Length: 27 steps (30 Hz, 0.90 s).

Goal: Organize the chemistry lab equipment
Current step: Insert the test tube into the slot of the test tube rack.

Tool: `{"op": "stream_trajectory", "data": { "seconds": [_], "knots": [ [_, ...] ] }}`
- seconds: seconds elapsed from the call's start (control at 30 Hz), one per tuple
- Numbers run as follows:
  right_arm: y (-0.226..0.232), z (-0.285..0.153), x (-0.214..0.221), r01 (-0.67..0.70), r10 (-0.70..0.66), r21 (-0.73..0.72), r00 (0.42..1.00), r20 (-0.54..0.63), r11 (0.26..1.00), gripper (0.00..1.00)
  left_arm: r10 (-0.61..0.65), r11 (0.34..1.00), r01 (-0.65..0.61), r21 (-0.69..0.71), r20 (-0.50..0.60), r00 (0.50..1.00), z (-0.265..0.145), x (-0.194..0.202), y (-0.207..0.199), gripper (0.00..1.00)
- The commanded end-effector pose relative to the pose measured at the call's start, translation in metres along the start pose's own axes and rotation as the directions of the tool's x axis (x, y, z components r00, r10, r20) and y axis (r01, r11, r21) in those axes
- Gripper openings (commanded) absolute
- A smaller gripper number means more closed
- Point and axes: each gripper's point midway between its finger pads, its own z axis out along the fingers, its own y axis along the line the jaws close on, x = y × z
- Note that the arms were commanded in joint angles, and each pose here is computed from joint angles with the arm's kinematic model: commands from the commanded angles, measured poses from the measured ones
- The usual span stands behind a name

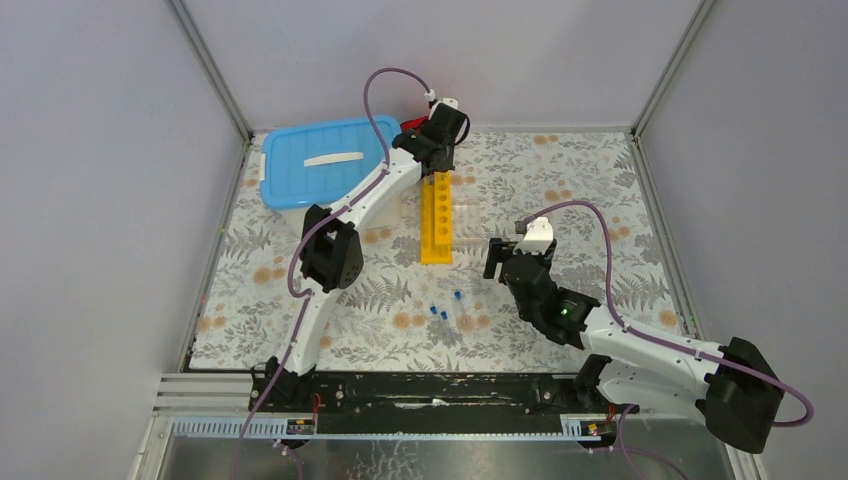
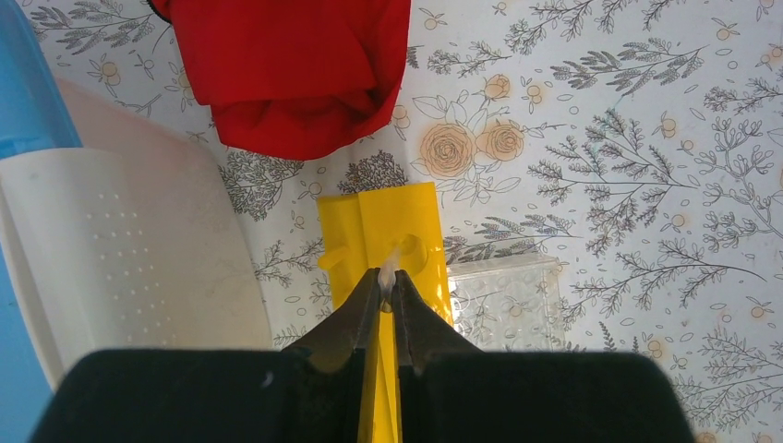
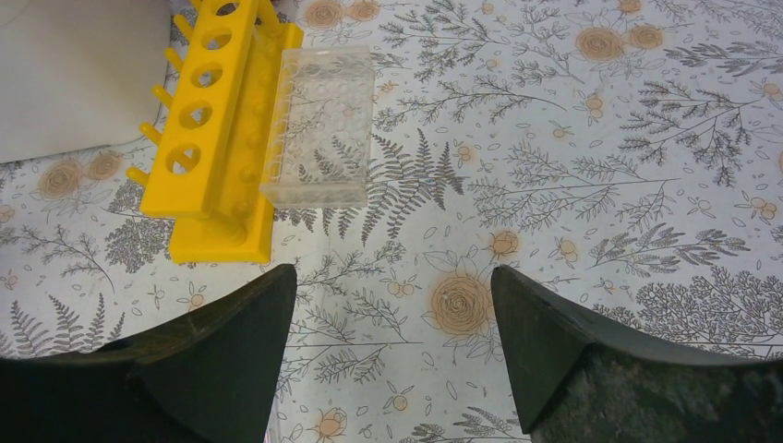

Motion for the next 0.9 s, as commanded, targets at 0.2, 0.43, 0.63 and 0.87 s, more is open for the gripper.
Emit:
{"op": "stream_trajectory", "data": {
  "seconds": [0.2,0.43,0.63,0.87],
  "knots": [
    [0.001,0.001,-0.009,-0.058,0.058,-0.008,0.998,0.033,0.998,0.85,0.019,1.000,-0.019,0.005,-0.006,1.000,0.002,0.003,-0.004,0.15],
    [0.001,0.002,-0.007,-0.053,0.053,-0.005,0.998,0.027,0.999,0.85,0.028,1.000,-0.028,0.008,-0.007,1.000,0.002,0.009,-0.008,0.37],
    [0.003,0.003,-0.006,-0.044,0.044,-0.005,0.999,0.017,0.999,0.85,0.022,1.000,-0.022,0.014,0.019,1.000,-0.006,0.001,-0.012,0.45],
    [0.003,0.002,-0.010,-0.038,0.038,-0.003,0.999,0.013,0.999,0.85,0.004,1.000,-0.006,0.029,0.064,0.998,-0.025,-0.016,-0.016,0.50]
  ]
}}
